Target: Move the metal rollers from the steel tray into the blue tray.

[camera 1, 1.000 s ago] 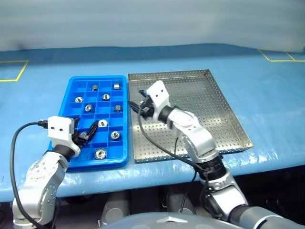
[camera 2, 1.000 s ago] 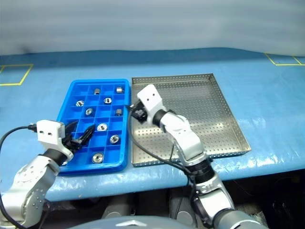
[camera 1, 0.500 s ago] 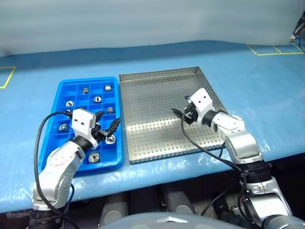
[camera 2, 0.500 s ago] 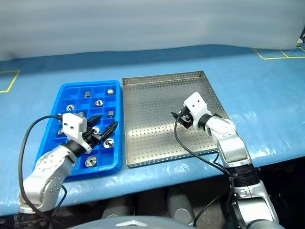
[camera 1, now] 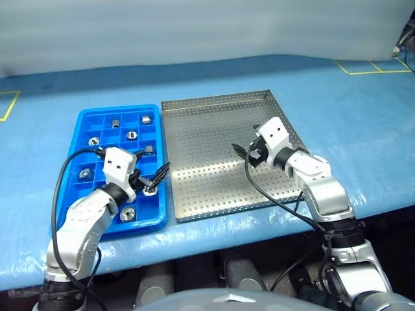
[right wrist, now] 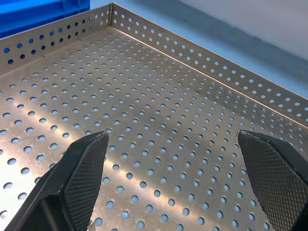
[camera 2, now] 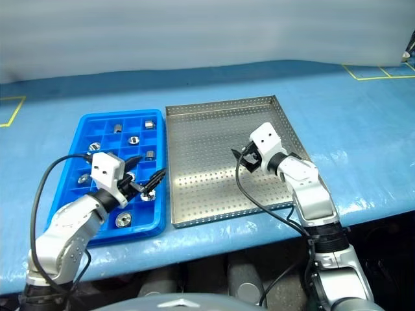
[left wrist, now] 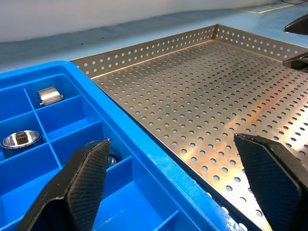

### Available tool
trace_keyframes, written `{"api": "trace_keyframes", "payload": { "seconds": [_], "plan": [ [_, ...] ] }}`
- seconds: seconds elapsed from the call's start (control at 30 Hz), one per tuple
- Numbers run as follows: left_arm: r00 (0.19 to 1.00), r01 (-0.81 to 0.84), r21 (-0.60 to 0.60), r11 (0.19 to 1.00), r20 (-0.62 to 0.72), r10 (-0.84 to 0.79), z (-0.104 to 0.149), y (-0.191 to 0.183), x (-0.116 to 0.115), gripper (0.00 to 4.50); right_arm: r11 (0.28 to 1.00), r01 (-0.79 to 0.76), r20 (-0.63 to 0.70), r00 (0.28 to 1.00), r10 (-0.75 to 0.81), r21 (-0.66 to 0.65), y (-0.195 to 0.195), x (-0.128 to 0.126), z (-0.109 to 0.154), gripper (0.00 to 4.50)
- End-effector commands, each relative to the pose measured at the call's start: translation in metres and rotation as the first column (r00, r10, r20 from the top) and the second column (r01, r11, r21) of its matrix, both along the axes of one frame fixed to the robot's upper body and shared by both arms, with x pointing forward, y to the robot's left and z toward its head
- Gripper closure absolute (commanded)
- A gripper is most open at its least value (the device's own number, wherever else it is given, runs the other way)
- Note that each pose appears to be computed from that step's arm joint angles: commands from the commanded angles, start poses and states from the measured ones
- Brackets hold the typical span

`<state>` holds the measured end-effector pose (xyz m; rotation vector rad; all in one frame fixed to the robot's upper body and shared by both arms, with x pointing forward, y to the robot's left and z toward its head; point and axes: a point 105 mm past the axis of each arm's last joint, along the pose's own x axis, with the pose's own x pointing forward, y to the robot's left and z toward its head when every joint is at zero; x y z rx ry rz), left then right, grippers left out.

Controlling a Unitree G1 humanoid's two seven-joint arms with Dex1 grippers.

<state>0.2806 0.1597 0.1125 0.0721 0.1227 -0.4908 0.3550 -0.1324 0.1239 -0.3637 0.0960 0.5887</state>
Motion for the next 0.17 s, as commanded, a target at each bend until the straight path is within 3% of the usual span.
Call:
{"api": "trace_keyframes", "payload": {
  "seconds": [0.03,0.17],
  "plan": [
    [0.999,-0.01,0.013,1.0,0.042,0.01,0.0101,0.0016,0.0031,0.02,1.0,-0.005,0.048,0.999,0.004,0.019,0.0026,0.0008,0.0135,0.0],
    [0.998,-0.035,0.009,0.999,0.057,0.035,0.0139,0.0039,0.0047,0.02,1.0,-0.003,0.049,0.999,0.001,0.028,0.0053,0.0013,0.0123,0.0]
  ]
}}
